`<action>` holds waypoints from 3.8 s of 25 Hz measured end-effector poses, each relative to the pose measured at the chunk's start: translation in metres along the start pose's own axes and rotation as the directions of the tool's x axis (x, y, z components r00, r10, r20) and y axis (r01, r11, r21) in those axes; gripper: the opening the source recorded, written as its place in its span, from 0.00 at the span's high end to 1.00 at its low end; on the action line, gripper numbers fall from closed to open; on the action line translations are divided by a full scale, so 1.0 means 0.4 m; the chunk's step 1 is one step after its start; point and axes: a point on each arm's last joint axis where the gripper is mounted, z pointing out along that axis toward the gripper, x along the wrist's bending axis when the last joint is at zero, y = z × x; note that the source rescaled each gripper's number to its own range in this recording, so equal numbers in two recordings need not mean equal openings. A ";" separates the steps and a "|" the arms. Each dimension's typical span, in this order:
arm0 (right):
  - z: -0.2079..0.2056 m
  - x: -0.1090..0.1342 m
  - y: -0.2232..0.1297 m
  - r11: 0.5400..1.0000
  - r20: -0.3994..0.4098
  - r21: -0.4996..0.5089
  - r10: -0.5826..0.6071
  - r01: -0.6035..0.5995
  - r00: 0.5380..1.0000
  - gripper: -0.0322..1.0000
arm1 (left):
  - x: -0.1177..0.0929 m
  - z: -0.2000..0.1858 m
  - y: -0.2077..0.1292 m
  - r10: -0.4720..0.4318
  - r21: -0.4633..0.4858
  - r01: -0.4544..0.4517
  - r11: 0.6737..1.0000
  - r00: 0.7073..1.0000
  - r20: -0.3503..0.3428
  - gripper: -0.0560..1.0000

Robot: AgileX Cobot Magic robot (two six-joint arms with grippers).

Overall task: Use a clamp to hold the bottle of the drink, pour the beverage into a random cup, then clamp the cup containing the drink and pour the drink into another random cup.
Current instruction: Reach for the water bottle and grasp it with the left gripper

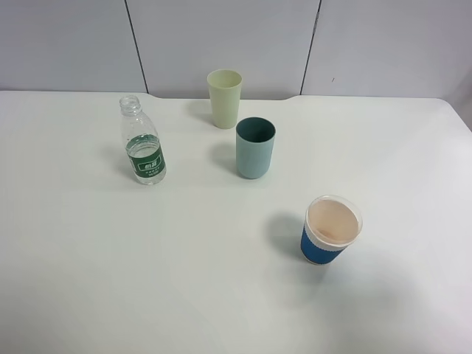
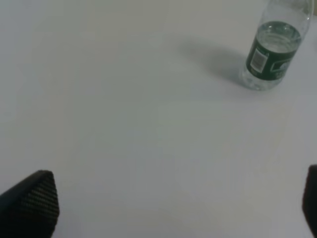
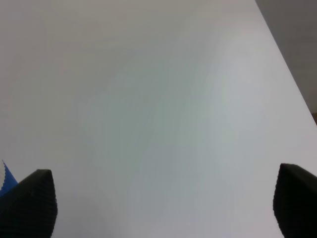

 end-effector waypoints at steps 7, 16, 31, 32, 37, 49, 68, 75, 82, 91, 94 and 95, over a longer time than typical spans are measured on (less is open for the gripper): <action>0.000 0.000 0.000 1.000 0.000 0.000 0.000 0.000 1.000 0.20 | 0.000 0.000 0.000 0.000 0.000 0.000 1.000 1.000 0.000 0.00; 0.000 0.000 0.000 1.000 0.000 0.000 0.000 0.000 1.000 0.20 | 0.000 0.000 0.000 0.000 0.000 0.000 1.000 1.000 0.000 0.00; 0.000 0.000 0.000 1.000 0.000 0.000 0.000 0.000 1.000 0.20 | 0.000 0.000 0.000 0.000 0.000 0.000 1.000 1.000 0.000 0.00; 0.000 0.000 0.000 1.000 0.000 0.000 0.000 0.000 1.000 0.20 | 0.000 0.000 0.000 0.000 0.000 0.000 1.000 1.000 0.000 0.00; 0.000 0.000 0.000 1.000 0.000 0.000 0.000 0.000 1.000 0.20 | 0.000 0.000 0.000 0.000 0.000 0.000 1.000 1.000 0.000 0.00; 0.000 0.000 0.000 1.000 0.000 0.000 0.000 0.000 1.000 0.20 | 0.000 0.000 0.000 0.000 0.000 0.000 1.000 1.000 0.000 0.00; 0.000 0.000 0.000 1.000 0.000 0.000 0.000 0.000 1.000 0.20 | 0.000 0.000 0.000 0.000 0.000 0.000 1.000 1.000 0.000 0.00; 0.000 0.000 0.000 1.000 0.000 0.000 0.000 0.000 1.000 0.20 | 0.000 0.000 0.000 0.000 0.000 0.000 1.000 1.000 0.000 0.00; 0.000 0.000 0.000 1.000 0.000 0.000 0.000 0.000 1.000 0.20 | 0.000 0.000 0.000 0.000 0.000 0.000 1.000 1.000 0.000 0.00; 0.000 0.000 0.000 1.000 0.000 0.000 0.000 0.000 1.000 0.20 | 0.000 -0.006 0.009 -0.019 -0.027 0.019 0.999 1.000 0.001 0.00; 0.000 0.000 0.000 1.000 0.000 0.000 0.000 0.000 1.000 0.20 | -0.003 -0.022 0.048 -0.047 -0.163 0.050 0.985 0.999 0.021 0.00; 0.000 0.000 0.000 1.000 0.000 0.000 0.000 0.000 1.000 0.20 | -0.005 -0.023 0.062 -0.052 -0.204 0.058 0.977 0.998 0.031 0.00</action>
